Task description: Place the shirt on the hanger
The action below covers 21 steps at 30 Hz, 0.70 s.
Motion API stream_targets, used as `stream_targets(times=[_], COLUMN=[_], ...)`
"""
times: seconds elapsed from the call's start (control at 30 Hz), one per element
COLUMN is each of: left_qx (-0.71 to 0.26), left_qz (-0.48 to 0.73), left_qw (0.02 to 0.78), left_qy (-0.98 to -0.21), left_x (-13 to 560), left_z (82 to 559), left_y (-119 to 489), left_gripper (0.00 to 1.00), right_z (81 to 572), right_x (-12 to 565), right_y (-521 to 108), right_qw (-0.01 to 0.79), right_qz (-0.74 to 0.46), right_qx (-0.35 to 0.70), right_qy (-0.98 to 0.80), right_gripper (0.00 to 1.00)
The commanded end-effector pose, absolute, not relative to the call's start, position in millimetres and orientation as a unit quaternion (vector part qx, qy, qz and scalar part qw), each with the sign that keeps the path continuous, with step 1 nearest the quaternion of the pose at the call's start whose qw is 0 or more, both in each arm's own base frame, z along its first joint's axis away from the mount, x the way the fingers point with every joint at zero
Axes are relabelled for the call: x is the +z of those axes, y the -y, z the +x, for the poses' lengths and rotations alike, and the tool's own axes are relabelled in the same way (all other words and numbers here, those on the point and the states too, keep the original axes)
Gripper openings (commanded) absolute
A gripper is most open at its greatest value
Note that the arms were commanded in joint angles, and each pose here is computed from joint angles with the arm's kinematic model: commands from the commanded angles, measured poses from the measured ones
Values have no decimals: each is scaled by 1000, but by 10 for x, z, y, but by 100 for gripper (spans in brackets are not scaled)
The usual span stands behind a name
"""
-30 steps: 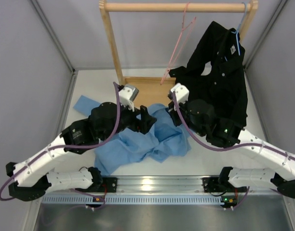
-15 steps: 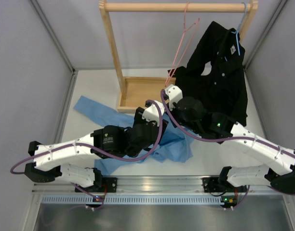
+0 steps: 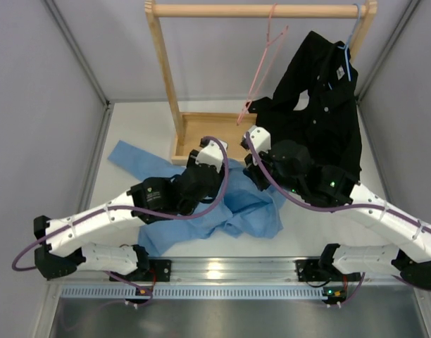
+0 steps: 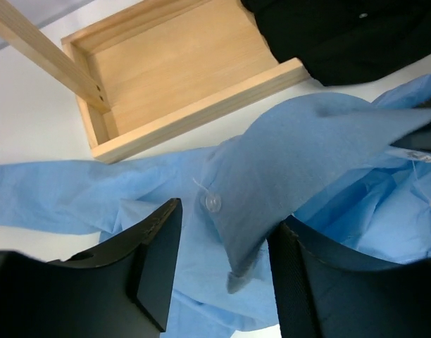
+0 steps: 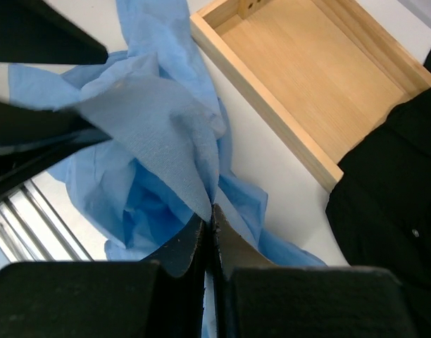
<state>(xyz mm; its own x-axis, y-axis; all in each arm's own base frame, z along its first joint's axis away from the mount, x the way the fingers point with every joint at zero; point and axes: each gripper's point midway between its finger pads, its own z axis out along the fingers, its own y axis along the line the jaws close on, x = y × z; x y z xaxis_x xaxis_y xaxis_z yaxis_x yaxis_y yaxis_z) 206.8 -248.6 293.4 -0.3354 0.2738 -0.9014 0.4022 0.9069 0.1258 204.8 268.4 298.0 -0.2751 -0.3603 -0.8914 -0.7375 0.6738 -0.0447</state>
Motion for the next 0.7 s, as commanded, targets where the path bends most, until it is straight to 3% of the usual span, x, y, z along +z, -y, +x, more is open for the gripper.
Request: stream_targets(times=[0.0,0.07,0.13,0.3,0.5,0.67], left_qx=[-157,-180,-180,-201,-222,-152], left_qz=[243,263,264,277,280,286], left_qw=[535,523,522,524,545,525], left_qy=[-794,-790,-791,-780,-759,-787], left_x=[3086,3043,3005,3131,3605,3524], left_z=[2025,1959,1963,1911,1853,1908], left_y=[2674,2762,2775,2823,2747,2532], left_gripper=[53,49,30,7,2,15], right_z=[2015,2022,2026,2103,2413,2511], right_x=[3158,3169,3209,3282,3080,2945], right_y=[-2673,-2664,-2665,-2643,-2467,-2421], right_qw=[502,504,507,512,488,470], right_qz=[-357,-356,-352,-329,-287,-280], right_qx=[213,213,216,218,170,171], right_qy=[-758,-758,-757,-763,-806,-819], right_gripper=[0,0,0,0,0,0])
